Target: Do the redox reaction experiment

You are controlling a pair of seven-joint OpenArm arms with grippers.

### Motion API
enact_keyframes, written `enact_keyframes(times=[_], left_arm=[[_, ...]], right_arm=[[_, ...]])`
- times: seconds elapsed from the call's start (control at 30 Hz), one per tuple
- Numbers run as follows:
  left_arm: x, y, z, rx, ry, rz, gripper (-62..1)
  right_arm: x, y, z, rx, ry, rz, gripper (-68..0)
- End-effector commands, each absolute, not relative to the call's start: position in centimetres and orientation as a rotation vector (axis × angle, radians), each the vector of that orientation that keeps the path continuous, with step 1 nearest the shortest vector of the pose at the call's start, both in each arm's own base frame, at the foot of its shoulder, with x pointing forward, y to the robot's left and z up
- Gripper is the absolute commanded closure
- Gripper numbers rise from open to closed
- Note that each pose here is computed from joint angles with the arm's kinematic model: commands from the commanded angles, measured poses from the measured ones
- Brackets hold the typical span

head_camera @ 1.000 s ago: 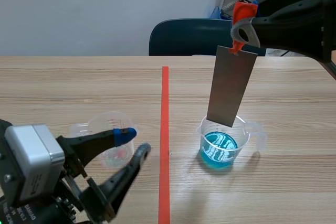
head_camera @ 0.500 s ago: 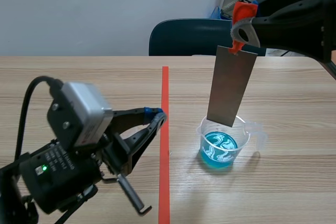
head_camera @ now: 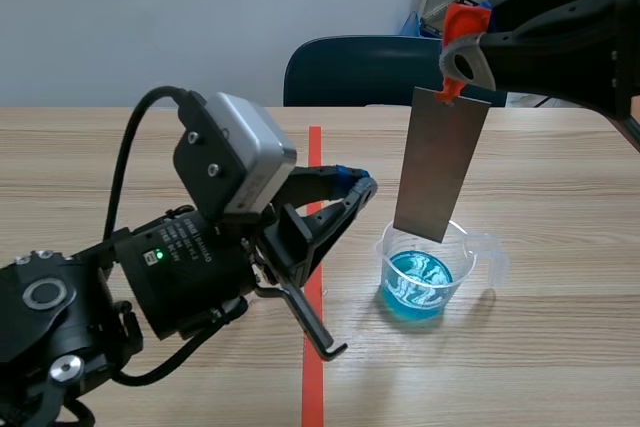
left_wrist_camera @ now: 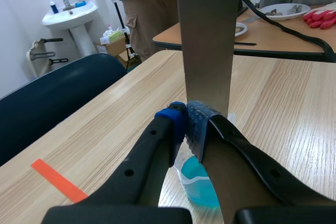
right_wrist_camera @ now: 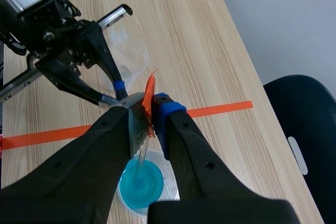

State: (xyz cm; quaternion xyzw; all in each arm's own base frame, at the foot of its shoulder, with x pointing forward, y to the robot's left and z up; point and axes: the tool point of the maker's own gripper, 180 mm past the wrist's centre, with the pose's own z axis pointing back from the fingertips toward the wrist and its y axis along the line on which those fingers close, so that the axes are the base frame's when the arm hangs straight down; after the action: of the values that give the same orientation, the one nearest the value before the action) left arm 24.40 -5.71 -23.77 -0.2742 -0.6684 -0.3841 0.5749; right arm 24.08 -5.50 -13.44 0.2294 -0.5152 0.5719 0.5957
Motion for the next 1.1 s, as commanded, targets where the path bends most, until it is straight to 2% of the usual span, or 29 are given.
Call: enact_keyframes(times=[0.0, 0.13, 0.53, 1.07], left_arm=[[24.6, -6.0, -23.6, -0.649, -1.579, -0.889, -2.7], [24.8, -6.6, -24.3, -0.654, -1.566, -0.894, -2.7], [26.2, -7.8, -26.5, -0.646, -1.531, -0.788, -2.7], [27.0, -8.3, -26.0, -0.628, -1.560, -0.736, -2.7]], right_arm=[[24.1, -5.4, -12.5, 0.534, -1.223, 1.344, -0.6], [24.1, -5.4, -12.5, 0.534, -1.223, 1.344, -0.6], [24.1, -5.4, -12.5, 0.534, -1.223, 1.344, -0.6], [24.1, -5.4, -12.5, 0.534, -1.223, 1.344, -0.6]])
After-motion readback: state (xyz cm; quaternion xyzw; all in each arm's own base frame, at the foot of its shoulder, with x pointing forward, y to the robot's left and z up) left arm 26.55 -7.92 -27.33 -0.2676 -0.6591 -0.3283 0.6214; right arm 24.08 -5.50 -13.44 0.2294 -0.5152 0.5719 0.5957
